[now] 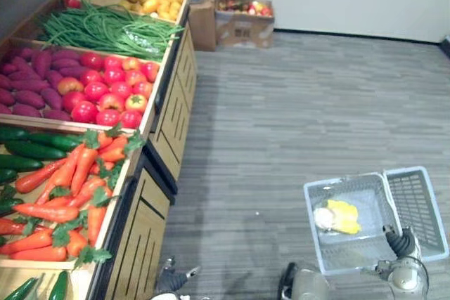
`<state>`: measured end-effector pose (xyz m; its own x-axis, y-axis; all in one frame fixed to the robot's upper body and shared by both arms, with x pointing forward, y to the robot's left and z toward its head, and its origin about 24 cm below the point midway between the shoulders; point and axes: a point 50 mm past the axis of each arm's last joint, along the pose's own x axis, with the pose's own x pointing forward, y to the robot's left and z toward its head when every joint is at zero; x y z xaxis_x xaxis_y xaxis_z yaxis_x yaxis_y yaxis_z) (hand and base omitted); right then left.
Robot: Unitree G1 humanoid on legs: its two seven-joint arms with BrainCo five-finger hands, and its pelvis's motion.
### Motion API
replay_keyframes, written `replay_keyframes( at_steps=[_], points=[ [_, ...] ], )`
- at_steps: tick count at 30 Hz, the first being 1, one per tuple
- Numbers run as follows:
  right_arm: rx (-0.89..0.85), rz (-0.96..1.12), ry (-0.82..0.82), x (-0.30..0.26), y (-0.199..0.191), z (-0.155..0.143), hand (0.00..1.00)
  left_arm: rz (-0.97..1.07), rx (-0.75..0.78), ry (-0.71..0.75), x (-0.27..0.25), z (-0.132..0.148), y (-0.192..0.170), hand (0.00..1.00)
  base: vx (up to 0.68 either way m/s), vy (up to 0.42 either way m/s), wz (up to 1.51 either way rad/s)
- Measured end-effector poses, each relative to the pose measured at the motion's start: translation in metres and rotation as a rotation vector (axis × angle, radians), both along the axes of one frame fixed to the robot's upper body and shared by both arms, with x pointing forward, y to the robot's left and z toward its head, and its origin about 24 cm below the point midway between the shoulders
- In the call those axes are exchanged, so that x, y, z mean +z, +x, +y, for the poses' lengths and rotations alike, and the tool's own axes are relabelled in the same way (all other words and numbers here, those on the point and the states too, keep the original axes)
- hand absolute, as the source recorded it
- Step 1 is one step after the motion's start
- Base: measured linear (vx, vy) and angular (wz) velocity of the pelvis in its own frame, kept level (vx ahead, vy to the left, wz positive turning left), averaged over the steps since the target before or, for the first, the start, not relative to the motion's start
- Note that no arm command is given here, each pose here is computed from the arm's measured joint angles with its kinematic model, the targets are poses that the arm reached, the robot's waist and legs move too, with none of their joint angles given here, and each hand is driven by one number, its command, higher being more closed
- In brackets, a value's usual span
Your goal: Pick vegetable in the basket
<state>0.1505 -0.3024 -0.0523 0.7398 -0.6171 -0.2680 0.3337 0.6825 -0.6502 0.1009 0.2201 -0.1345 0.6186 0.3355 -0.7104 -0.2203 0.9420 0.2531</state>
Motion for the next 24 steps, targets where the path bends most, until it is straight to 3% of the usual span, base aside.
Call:
replay_keyframes(
  at_steps=[1, 6, 12, 19, 24],
  points=[
    [-0.023, 0.031, -0.003, -0.004, -0.011, -0.005, 1.0, 0.011, -0.007, 0.004, -0.001, 0.003, 0.0, 0.0, 0.4, -0.31, 0.55],
    [-0.092, 0.075, -0.013, -0.003, -0.014, -0.022, 1.0, 0.02, -0.115, -0.075, -0.008, -0.034, 0.007, 0.0, 0.21, -0.125, 0.17],
    [-0.145, 0.097, -0.017, -0.005, -0.03, -0.03, 1.0, 0.021, -0.106, -0.05, -0.007, -0.027, 0.007, 0.0, 0.03, -0.022, 0.29],
    [-0.193, 0.157, -0.033, -0.008, -0.055, -0.042, 1.0, 0.024, 0.011, -0.053, -0.008, -0.021, -0.001, 0.0, 0.18, -0.087, 0.32],
    [-0.223, 0.122, -0.013, -0.008, -0.051, -0.041, 1.0, 0.006, 0.054, -0.088, -0.008, -0.028, 0.001, 0.0, 0.23, -0.026, -0.13]
  ],
)
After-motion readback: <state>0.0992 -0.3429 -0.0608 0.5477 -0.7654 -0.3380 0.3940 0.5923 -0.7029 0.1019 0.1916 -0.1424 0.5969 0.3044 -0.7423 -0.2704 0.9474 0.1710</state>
